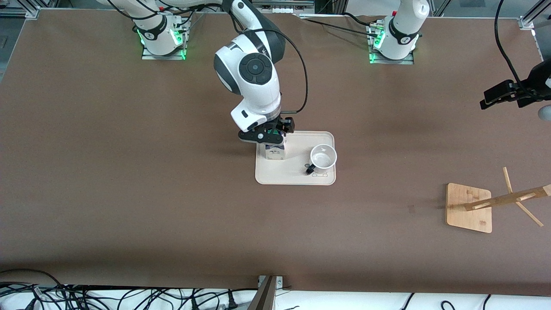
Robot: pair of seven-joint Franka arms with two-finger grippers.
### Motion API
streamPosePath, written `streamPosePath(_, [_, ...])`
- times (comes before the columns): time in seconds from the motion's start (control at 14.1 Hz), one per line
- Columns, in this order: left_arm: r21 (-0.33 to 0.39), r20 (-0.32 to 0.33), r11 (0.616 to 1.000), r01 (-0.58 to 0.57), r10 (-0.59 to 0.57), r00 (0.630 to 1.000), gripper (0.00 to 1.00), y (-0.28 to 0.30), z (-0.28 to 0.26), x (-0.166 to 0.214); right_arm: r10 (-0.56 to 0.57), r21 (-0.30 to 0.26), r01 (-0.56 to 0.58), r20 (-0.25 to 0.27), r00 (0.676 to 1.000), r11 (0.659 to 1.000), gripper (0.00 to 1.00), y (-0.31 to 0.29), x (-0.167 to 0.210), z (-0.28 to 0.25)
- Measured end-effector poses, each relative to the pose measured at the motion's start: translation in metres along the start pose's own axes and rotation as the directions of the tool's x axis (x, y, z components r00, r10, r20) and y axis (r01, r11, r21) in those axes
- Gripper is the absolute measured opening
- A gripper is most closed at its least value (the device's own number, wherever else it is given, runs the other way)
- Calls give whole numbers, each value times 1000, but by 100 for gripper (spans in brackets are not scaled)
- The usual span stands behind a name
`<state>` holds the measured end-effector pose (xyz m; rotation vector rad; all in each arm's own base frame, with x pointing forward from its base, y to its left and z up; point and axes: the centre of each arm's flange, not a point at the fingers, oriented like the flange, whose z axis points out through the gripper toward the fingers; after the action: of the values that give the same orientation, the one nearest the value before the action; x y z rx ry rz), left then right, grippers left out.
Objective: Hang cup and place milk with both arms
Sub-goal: 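Reach the right gripper down and grasp the milk carton, then carry the carton off the tray while the left gripper reaches the mug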
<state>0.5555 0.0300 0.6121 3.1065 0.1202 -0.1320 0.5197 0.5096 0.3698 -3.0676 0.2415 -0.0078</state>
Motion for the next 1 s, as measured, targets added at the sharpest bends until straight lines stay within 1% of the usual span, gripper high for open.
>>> streamPosePath(0.21, [1,20,1000,-5,5,1000,100,3,2,-2,8,-5,-8,2,1000,1000,100,-4,-5,9])
streamPosePath(0.43, [1,54,1000,-4,4,999,100,1,7,-5,10,-32,-9,19,1000,999,100,1,-7,32])
streamPosePath(0.5, [2,62,1000,-3,3,998,100,1,9,-4,11,-38,-10,22,1000,999,93,3,-8,38])
streamPosePath(0.57, [2,69,1000,-2,2,998,100,1,12,-3,11,-40,-10,23,1000,999,83,4,-8,42])
streamPosePath(0.71, [5,85,1000,-4,3,996,100,2,20,2,6,-40,-5,22,1000,999,56,5,-8,42])
streamPosePath(0.85, [6,95,1000,-11,10,995,100,6,26,5,-8,-33,9,16,1000,999,39,6,-5,37])
streamPosePath(0.92, [7,102,1000,-16,16,995,100,9,29,5,-16,-28,16,9,1000,999,35,6,-3,31])
streamPosePath(1.0, [8,120,1000,-27,26,992,100,15,35,7,-21,-26,22,5,1000,999,35,9,1,22])
